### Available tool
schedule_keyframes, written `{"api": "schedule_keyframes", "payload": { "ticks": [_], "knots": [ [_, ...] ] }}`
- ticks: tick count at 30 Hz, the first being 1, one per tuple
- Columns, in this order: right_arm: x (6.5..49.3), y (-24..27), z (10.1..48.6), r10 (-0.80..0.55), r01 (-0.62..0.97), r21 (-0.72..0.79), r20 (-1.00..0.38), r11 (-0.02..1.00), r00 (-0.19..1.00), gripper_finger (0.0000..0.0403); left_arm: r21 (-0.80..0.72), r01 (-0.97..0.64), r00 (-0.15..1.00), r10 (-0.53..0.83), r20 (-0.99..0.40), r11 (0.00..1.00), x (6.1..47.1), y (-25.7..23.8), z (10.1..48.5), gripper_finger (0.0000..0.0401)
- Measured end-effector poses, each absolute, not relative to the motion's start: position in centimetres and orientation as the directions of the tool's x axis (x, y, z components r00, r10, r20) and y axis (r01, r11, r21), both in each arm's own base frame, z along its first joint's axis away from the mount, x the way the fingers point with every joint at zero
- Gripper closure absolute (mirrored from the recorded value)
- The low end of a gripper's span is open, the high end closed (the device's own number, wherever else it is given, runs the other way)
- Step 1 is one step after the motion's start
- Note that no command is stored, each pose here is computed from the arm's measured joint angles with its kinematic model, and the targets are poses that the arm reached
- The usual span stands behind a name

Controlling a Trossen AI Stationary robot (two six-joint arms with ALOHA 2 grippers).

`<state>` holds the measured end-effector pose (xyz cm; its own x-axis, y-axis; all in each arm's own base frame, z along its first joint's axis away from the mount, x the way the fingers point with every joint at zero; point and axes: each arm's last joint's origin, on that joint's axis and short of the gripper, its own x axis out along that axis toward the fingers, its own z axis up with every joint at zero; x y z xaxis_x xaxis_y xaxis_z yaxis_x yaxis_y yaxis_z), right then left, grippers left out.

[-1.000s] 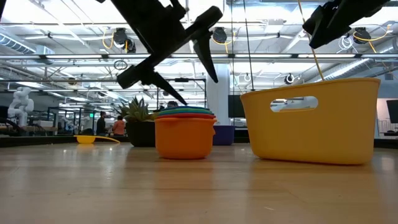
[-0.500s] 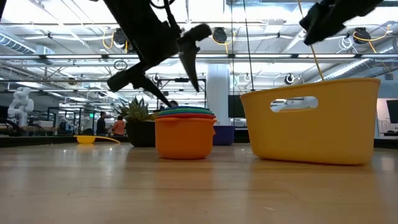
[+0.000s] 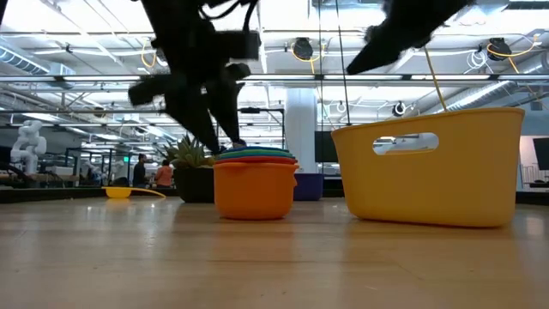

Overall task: Nest measuring cups in basket
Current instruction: Stack the measuring cups on the orange measuring cup

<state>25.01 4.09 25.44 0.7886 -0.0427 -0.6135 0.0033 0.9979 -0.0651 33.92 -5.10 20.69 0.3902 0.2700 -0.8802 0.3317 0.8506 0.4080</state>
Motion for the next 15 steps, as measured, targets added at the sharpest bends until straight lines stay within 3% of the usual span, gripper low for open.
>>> {"api": "schedule_keyframes", "payload": {
  "ticks": [3,9,12,15],
  "knots": [
    [26.4,2.8,24.4,-0.021,-0.009,-0.045,-0.628,0.999,0.778,0.0234,0.296,0.202,0.442,0.183,-0.878,0.933,33.8,-4.6,22.1,0.018],
    [28.8,0.9,22.6,0.023,-0.068,-0.044,-0.662,0.997,0.75,0.0249,0.225,0.029,0.437,0.19,-0.879,0.974,32.8,-3.2,23.7,0.0225],
    [29.9,0.6,21.9,0.025,-0.115,-0.086,-0.684,0.99,0.729,0.0295,0.199,-0.043,0.416,0.199,-0.888,0.979,32.6,-2.7,23.6,0.0249],
    [30.5,0.5,21.8,0.039,-0.159,-0.111,-0.689,0.981,0.723,0.037,0.174,-0.103,0.41,0.202,-0.889,0.979,32.6,-2.7,23.5,0.0279]
  ]
}}
